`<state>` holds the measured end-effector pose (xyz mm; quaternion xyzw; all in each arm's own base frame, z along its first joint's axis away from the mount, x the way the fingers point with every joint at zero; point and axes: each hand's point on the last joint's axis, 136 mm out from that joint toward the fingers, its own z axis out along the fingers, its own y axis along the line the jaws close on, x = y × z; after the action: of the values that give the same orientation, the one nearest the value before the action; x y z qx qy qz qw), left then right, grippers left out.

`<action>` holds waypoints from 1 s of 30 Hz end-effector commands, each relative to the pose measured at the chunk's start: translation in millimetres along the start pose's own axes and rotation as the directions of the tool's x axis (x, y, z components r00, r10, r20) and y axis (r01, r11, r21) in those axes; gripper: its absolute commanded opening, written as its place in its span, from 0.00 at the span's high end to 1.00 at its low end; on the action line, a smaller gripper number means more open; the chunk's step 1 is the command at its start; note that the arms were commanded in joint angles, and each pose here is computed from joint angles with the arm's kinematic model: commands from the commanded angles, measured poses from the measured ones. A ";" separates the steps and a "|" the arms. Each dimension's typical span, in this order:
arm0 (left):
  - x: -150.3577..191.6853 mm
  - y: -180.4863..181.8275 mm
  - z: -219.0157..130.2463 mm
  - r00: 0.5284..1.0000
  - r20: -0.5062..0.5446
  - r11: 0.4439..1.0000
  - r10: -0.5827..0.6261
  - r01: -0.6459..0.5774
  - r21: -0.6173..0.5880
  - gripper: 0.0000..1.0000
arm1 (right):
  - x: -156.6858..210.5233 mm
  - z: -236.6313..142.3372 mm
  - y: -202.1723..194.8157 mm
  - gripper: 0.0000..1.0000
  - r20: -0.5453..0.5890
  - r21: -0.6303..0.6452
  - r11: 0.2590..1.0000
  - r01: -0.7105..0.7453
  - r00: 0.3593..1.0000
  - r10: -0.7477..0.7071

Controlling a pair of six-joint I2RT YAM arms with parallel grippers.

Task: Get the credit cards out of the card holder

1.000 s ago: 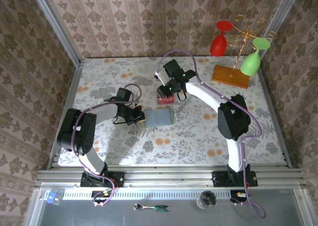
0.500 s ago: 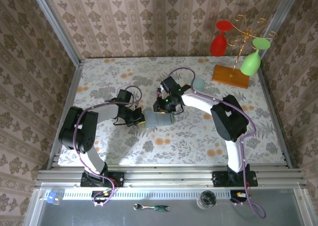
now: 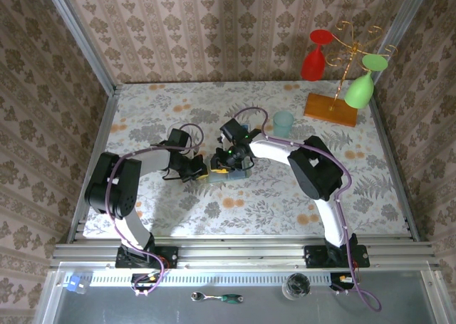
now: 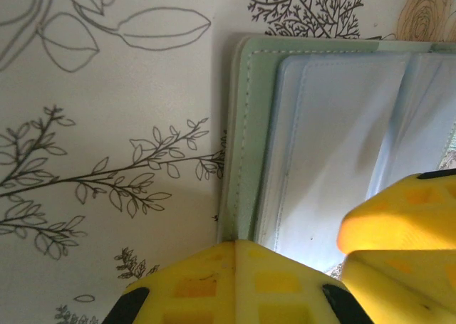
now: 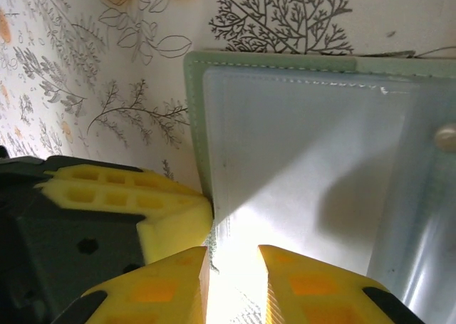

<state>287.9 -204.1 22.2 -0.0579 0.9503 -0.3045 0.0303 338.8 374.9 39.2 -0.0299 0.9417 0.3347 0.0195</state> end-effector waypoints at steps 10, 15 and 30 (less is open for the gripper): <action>4.5 11.7 1.6 0.999 -0.029 0.999 -0.013 0.012 -0.032 1.00 | 4.4 -0.5 -24.7 0.77 -0.017 0.147 0.989 -0.008 1.000 0.011; 3.7 12.3 1.0 1.000 -0.026 0.999 -0.015 0.014 -0.033 1.00 | 4.5 -10.9 -29.8 0.77 -0.004 0.201 0.979 0.009 1.000 -0.008; -11.0 2.0 -18.5 0.999 0.030 0.999 0.026 -0.025 -0.042 1.00 | -4.1 -45.1 -19.7 0.75 0.057 0.206 0.977 0.055 0.996 -0.068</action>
<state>289.3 -199.3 22.9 -0.0579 0.9526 -0.2973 0.0289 339.5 343.0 35.5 -0.0402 0.9687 0.2426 0.0339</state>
